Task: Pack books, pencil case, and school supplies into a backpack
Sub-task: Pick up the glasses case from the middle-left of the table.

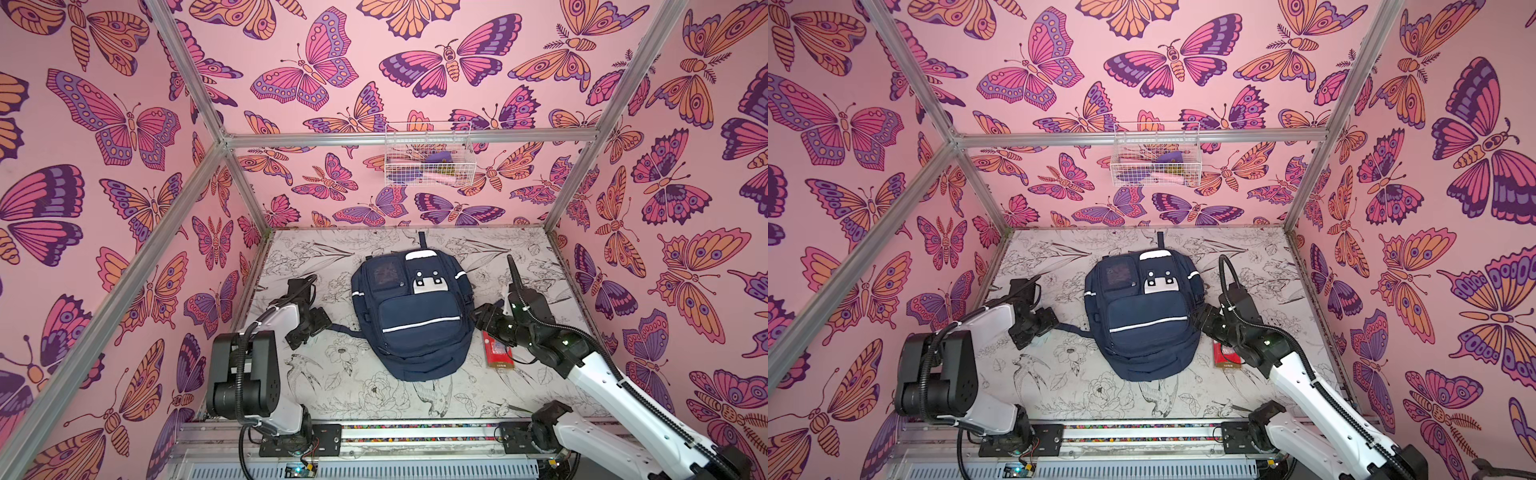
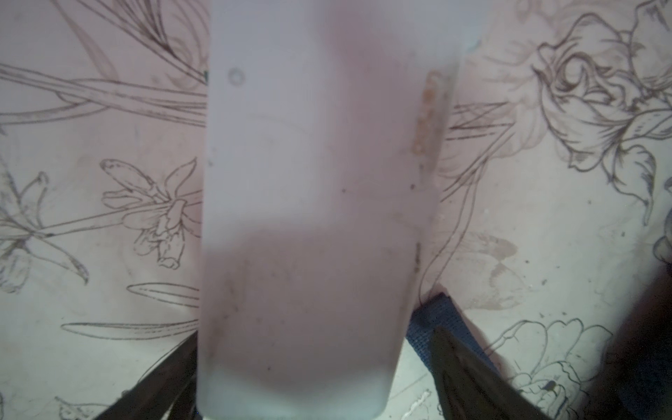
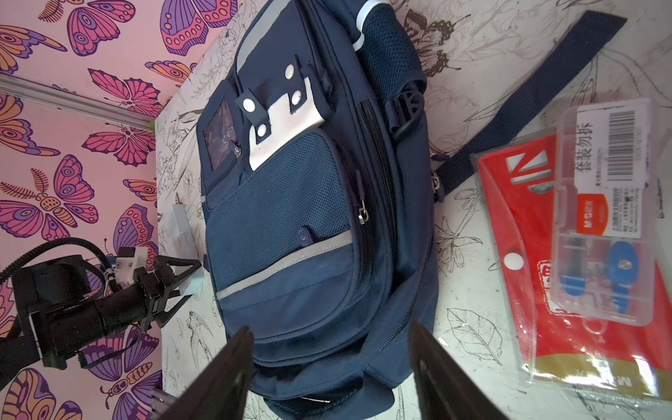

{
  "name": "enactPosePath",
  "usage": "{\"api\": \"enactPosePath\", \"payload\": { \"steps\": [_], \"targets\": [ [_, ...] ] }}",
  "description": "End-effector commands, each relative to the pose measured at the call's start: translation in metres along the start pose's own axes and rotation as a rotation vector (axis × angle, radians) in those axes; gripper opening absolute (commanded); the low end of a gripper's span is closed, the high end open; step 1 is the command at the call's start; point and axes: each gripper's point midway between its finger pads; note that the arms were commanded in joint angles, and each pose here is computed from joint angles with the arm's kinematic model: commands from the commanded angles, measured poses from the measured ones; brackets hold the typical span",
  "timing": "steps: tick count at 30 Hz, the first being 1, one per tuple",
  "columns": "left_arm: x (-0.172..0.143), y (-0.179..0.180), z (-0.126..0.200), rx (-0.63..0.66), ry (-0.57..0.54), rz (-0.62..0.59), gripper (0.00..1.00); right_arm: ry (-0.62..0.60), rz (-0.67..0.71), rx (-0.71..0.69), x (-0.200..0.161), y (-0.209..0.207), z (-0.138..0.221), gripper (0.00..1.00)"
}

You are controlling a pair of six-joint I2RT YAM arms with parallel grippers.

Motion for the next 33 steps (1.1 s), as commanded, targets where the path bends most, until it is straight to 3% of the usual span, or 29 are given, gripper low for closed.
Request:
{"api": "enactPosePath", "payload": {
  "steps": [1,11,15,19,21,26,30,33],
  "targets": [
    [0.001,0.003,-0.004,0.044,0.018,-0.022,0.93,-0.012,-0.014,0.025,0.003,0.005,-0.002,0.69],
    [0.011,0.004,-0.008,0.09,0.05,-0.034,0.66,0.007,0.035,0.058,0.009,0.017,-0.02,0.51],
    [0.012,-0.007,-0.003,0.054,0.042,-0.05,0.52,0.038,0.066,0.032,0.011,0.02,-0.017,0.42],
    [0.019,-0.024,0.018,-0.019,-0.007,-0.069,0.37,0.037,0.075,0.032,0.015,0.028,-0.004,0.41],
    [0.022,-0.034,0.038,-0.075,-0.053,-0.081,0.3,0.023,0.095,0.03,0.016,0.034,0.004,0.41],
    [0.005,-0.066,0.09,-0.246,-0.138,-0.172,0.24,0.01,0.149,0.04,0.011,0.058,0.019,0.42],
    [-0.041,-0.108,0.137,-0.506,-0.14,-0.317,0.19,0.019,0.192,0.07,0.005,0.084,0.021,0.42],
    [-0.09,-0.13,0.164,-0.705,-0.063,-0.414,0.18,0.016,0.205,0.092,0.001,0.103,0.019,0.46]
  ]
}}
Point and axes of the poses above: each gripper's point midway between its finger pads, its own z axis back along the fingers, its own y axis along the line the jaws close on, x = y × z, and after that the axes turned 9 degrees about z, right-handed
